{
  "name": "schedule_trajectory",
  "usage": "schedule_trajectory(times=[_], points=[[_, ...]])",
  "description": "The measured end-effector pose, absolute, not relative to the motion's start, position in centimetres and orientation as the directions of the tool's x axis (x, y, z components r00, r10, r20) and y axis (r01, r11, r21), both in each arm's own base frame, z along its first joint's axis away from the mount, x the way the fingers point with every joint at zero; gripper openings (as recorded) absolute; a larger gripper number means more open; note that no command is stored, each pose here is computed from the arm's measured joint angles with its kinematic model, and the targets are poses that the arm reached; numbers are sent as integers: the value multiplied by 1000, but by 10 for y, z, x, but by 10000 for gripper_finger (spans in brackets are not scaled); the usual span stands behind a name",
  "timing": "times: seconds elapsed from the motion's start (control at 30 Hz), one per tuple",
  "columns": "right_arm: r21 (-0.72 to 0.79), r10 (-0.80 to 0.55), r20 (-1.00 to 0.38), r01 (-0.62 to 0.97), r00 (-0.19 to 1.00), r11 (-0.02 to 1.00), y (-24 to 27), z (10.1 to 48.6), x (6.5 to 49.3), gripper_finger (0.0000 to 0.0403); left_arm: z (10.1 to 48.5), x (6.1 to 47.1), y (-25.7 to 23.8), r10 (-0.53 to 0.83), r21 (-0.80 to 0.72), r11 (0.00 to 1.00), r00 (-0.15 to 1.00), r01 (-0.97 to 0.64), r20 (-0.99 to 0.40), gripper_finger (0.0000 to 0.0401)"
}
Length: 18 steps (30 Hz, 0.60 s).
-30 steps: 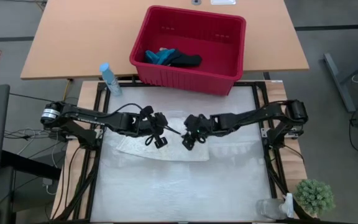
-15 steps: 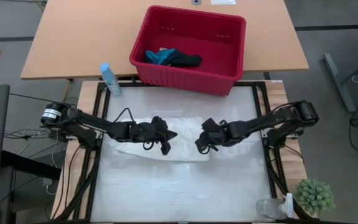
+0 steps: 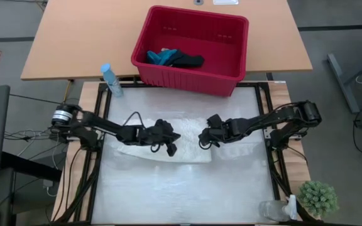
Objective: Fold Laundry from Bin
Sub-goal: Fold the white shirt
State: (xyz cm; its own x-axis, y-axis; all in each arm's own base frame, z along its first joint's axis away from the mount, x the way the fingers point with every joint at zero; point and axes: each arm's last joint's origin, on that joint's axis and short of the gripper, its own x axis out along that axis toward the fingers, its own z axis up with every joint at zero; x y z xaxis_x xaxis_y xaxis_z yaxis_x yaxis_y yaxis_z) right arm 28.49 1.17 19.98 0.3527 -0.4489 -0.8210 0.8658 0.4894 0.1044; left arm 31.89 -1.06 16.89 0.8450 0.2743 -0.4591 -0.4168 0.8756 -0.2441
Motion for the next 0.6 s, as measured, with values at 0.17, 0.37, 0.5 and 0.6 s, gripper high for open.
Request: schedule_trajectory(times=[0.17, 0.37, 0.5, 0.6], points=[[133, -448, -822, 883, 352, 450, 12, 199, 285, 239, 138, 326, -11, 273, -222, 871, 807, -438, -523, 0], [215, -438, -798, 874, 414, 435, 18, 186, 284, 239, 118, 327, -11, 275, -212, 859, 770, -465, -575, 0], [277, -448, -745, 840, 494, 466, 24, 179, 286, 239, 108, 328, -11, 279, -212, 849, 753, -483, -596, 0], [245, -465, -758, 860, 457, 447, 23, 172, 280, 239, 99, 331, -11, 279, -220, 843, 749, -490, -601, 0]])
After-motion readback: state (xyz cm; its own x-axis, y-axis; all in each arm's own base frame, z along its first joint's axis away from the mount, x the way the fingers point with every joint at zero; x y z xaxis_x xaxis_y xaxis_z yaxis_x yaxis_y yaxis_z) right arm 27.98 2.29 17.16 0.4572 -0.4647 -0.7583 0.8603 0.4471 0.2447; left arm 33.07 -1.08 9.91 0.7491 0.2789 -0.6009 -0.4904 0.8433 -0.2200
